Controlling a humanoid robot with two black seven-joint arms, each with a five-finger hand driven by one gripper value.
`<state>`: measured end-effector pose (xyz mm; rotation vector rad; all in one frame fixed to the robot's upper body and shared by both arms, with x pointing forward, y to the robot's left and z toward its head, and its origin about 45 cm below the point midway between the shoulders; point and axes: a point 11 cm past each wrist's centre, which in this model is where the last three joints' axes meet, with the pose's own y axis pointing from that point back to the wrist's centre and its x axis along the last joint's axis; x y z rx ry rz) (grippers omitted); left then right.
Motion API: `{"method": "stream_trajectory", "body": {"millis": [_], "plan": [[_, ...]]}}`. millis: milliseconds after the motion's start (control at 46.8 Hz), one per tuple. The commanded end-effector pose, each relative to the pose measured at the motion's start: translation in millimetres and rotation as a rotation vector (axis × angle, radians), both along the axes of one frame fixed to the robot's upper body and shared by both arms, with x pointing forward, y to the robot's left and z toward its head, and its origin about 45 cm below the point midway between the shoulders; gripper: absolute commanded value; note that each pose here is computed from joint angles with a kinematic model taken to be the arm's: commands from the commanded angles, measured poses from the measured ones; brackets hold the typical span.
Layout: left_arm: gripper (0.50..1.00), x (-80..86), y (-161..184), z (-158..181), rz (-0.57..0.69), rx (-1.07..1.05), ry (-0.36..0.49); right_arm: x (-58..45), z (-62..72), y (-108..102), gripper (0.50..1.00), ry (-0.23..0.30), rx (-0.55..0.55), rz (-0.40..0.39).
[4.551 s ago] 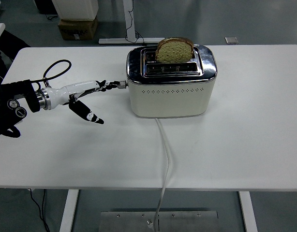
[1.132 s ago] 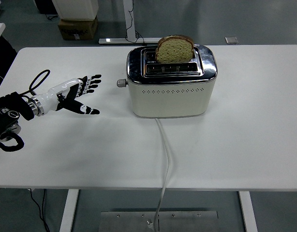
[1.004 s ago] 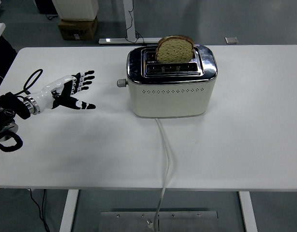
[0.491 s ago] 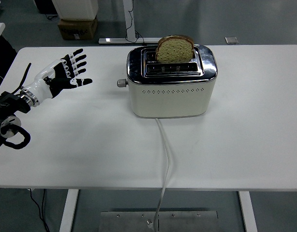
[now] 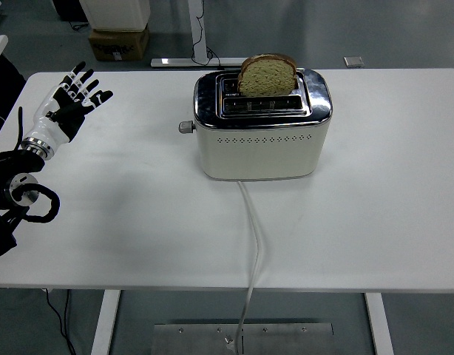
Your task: Press down toaster
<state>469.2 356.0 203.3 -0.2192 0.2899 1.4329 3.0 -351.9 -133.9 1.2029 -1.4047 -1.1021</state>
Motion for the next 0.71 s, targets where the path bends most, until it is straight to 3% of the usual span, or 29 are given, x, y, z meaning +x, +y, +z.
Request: {"method": "stream_trajectory", "body": {"millis": [0, 684], "plan": [[1.000, 1.8, -4.1, -2.1, 0.009, -0.017, 0.000, 0.0, 0.0, 0.0, 1.000, 0.000, 0.000, -0.001], [1.000, 8.1, -17.6, -9.5, 0.080, -0.145, -0.001, 0.0, 0.0, 0.0, 1.000, 0.000, 0.000, -0.002]]}}
